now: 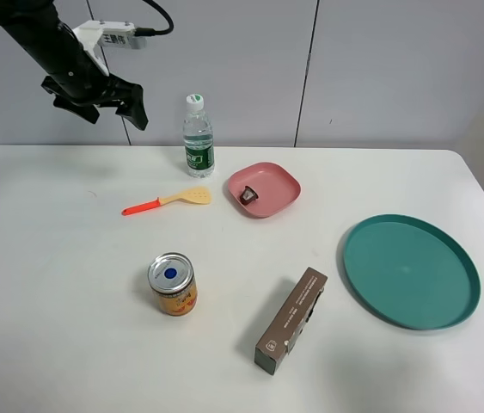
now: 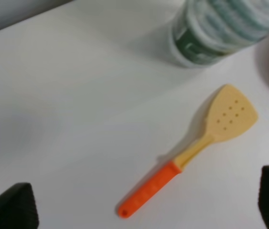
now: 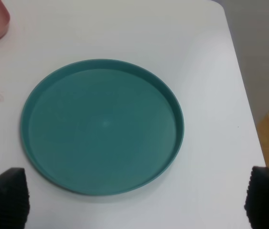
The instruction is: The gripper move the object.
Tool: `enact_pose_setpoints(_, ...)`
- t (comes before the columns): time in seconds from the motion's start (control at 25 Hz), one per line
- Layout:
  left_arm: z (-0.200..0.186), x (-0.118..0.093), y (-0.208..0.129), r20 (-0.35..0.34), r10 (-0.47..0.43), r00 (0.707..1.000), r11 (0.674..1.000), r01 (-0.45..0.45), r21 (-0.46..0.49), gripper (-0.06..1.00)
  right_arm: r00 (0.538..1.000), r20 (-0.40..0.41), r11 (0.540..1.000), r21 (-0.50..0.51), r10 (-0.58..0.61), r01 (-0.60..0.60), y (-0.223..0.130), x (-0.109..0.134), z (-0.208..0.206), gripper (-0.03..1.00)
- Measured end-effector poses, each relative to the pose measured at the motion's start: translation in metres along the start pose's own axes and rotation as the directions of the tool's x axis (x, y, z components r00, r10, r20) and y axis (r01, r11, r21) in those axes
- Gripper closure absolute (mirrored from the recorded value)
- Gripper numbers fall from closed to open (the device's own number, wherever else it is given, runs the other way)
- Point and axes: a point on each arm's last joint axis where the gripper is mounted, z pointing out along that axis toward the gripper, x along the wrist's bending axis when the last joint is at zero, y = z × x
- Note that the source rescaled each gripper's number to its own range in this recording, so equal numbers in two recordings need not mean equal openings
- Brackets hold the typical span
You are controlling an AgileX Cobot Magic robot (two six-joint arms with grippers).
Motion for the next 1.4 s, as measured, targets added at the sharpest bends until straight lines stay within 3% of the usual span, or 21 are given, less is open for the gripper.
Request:
enact_pose_setpoints(0.36, -0.037, 0.040, -0.047, -0.058, -0.112, 0.992, 0.993, 0.113, 0.015, -0.01, 1.000, 0.000, 1.000, 0.000, 0.000, 0.000, 0.000, 0.000, 0.000, -0.03)
enact_pose_setpoints(0.76, -0.098, 0.053, -0.128, -0.133, -0.229, 0.964, 0.973, 0.230, -0.013, -0.01, 1.000, 0.000, 1.000, 0.000, 0.000, 0.000, 0.000, 0.000, 0.000, -0.03)
enact_pose_setpoints(1.12, -0.150, 0.028, -0.208, -0.186, -0.307, 0.933, 0.948, 0.284, -0.142, -0.01, 1.000, 0.000, 1.000, 0.000, 0.000, 0.000, 0.000, 0.000, 0.000, -0.03)
enact_pose_setpoints(1.4, -0.182, -0.008, -0.257, -0.201, -0.303, 0.932, 0.937, 0.252, -0.242, -0.01, 1.000, 0.000, 1.000, 0.000, 0.000, 0.000, 0.000, 0.000, 0.000, -0.03)
